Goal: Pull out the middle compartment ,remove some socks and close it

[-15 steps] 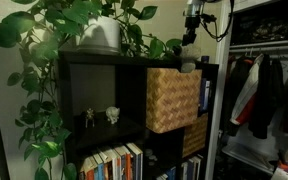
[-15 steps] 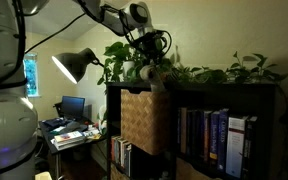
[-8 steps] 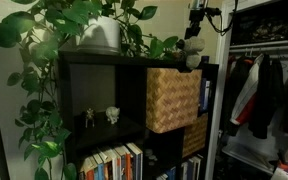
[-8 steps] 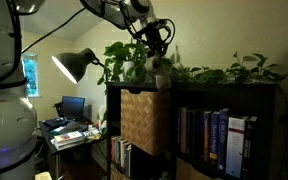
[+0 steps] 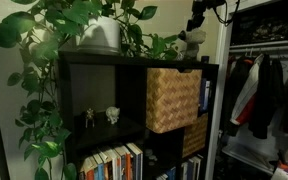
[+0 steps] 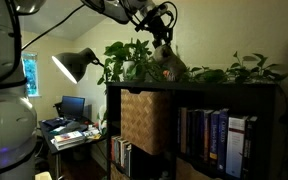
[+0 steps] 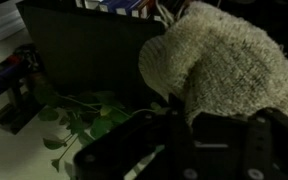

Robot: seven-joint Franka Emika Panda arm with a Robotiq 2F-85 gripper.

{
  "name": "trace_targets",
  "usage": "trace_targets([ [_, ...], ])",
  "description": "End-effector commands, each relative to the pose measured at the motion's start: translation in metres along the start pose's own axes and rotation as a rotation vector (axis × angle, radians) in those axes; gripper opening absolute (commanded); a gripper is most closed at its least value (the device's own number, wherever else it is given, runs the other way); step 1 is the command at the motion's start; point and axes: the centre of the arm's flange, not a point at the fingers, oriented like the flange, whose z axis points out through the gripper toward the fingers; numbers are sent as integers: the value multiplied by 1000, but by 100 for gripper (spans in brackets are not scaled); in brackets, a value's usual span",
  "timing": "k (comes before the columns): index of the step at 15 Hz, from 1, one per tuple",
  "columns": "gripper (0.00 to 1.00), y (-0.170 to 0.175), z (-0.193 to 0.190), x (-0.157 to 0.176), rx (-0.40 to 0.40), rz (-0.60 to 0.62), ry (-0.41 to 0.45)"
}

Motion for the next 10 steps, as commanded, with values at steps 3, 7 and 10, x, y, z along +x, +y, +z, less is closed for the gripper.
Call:
trace_targets([
  [3,3,22,25,24,-68,71,29],
  [7,3,29,69,36,-78,87,33],
  [10,3,30,95,46,-94,102,47],
])
